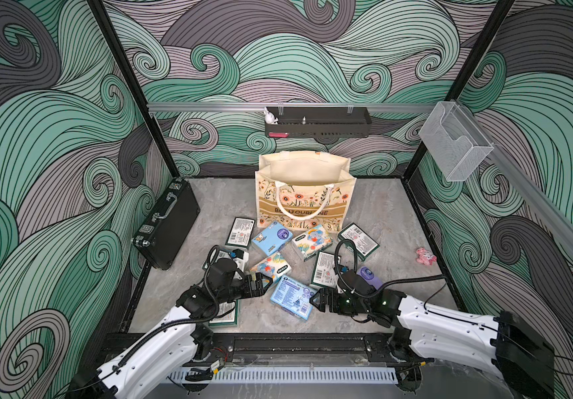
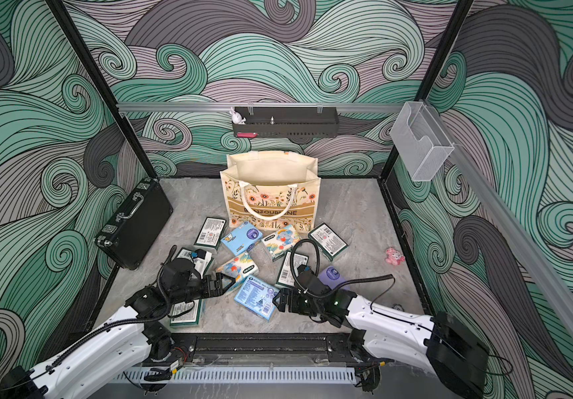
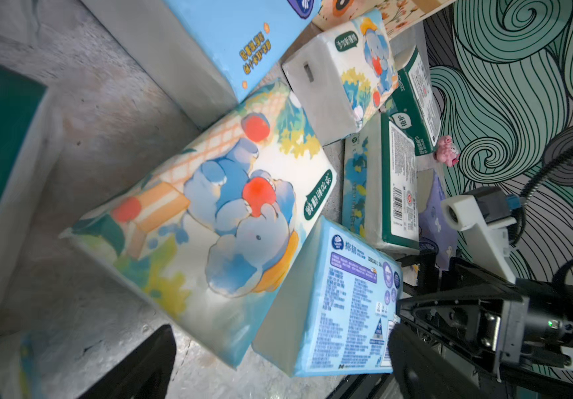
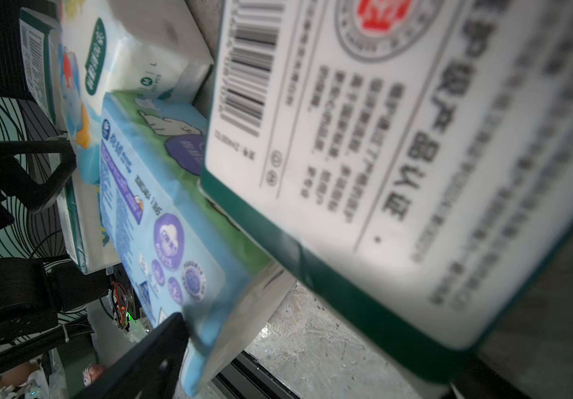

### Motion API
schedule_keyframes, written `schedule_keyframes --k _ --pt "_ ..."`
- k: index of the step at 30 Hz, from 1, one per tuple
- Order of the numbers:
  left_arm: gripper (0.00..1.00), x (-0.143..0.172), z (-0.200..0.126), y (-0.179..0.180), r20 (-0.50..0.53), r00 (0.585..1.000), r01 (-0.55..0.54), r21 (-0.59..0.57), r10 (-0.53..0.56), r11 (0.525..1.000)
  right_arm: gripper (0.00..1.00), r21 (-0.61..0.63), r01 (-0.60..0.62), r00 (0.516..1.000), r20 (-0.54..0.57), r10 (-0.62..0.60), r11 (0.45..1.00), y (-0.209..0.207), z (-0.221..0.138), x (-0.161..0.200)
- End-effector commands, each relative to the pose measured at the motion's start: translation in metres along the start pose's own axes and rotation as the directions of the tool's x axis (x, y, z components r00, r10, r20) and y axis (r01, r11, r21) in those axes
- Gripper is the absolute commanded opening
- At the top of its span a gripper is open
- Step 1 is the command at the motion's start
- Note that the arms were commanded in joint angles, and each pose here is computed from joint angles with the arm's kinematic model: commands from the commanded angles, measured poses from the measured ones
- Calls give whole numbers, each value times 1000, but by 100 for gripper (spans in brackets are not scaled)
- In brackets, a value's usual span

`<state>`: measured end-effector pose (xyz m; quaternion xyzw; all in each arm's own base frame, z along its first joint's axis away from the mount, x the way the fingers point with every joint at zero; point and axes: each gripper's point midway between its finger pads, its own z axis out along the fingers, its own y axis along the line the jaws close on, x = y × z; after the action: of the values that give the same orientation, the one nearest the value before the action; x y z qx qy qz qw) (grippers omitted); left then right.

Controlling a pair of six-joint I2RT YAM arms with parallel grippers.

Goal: Put tissues into the canvas bag
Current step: Pick up the pack of facial tissues from the center of the board.

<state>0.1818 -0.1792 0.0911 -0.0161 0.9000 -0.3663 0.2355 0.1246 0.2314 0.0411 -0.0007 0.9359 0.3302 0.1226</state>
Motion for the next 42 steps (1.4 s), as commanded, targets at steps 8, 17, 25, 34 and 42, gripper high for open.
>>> schedule_keyframes --k 8,17,25,34,42 --pt "77 18 10 -28 -146 988 -26 101 41 995 99 -121 -34 998 41 39 992 14 -1 -3" --pt "73 22 14 -43 -169 983 -48 129 70 990 99 -216 -74 996 26 81 974 27 2 -2" --pt "73 27 24 -55 -194 977 -69 136 94 988 99 -226 -97 994 17 103 969 24 3 1" --pt "74 40 37 -71 -222 969 -70 161 105 984 99 -225 -94 994 36 104 970 20 -2 1" --pt "72 52 45 -77 -248 960 -92 153 128 984 99 -204 -110 992 33 119 973 10 -3 5"
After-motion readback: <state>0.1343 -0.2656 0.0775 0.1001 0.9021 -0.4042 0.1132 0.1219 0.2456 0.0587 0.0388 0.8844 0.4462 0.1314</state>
